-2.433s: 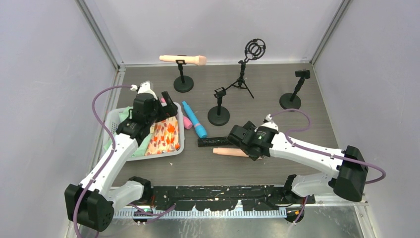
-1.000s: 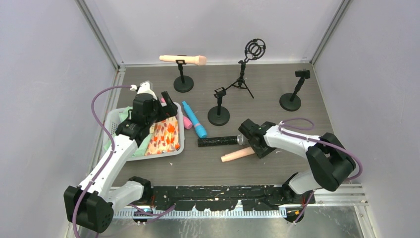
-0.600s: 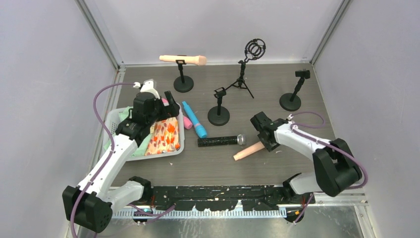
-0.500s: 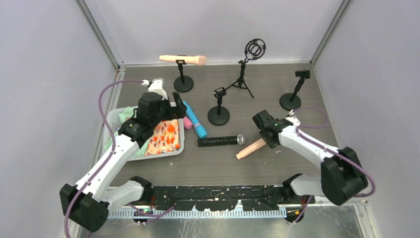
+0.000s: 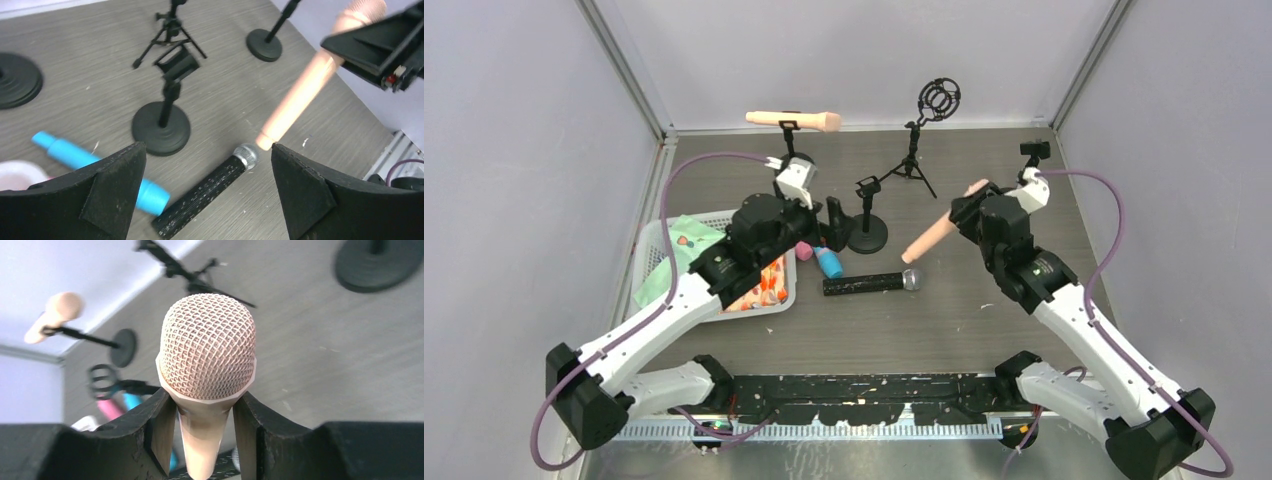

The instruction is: Attach the microphones to the stand

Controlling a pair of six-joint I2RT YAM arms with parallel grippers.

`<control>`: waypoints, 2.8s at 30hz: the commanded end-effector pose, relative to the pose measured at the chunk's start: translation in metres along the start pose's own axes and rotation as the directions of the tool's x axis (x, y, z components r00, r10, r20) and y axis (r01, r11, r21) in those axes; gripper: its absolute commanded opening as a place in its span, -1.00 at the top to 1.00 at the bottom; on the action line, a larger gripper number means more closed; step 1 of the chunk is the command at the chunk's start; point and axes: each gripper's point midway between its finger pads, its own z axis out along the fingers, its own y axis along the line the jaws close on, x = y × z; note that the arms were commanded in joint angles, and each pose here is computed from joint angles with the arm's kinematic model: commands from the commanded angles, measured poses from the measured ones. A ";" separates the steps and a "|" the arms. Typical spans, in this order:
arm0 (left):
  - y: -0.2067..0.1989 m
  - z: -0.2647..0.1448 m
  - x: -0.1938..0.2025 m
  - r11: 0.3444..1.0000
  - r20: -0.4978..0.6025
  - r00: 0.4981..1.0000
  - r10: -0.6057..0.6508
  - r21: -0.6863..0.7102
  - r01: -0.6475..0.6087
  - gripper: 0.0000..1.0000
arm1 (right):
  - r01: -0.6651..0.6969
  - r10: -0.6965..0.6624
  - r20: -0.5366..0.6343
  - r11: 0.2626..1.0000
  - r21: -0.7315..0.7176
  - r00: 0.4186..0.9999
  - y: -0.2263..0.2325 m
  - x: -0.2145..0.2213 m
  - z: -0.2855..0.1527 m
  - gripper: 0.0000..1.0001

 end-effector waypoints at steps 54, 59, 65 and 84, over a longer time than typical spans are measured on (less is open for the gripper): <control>-0.105 0.036 0.007 0.946 0.082 0.991 0.104 0.301 -0.124 0.99 | -0.241 0.066 -0.266 0.667 -0.705 0.962 0.194 -0.003 -0.063 -0.30; -0.103 0.036 0.007 0.948 0.084 0.990 0.110 0.291 -0.130 0.99 | -0.245 0.072 -0.266 0.667 -0.704 0.961 0.194 -0.003 -0.062 -0.23; -0.097 0.038 0.007 0.959 0.083 0.992 0.100 0.256 -0.118 0.85 | -0.250 0.075 -0.271 0.670 -0.699 0.960 0.191 0.000 -0.061 0.44; 0.001 0.052 0.033 0.989 0.208 0.967 0.145 -0.022 -0.143 -0.81 | -0.019 0.059 0.110 0.943 -0.331 0.992 0.081 -0.050 -0.025 0.98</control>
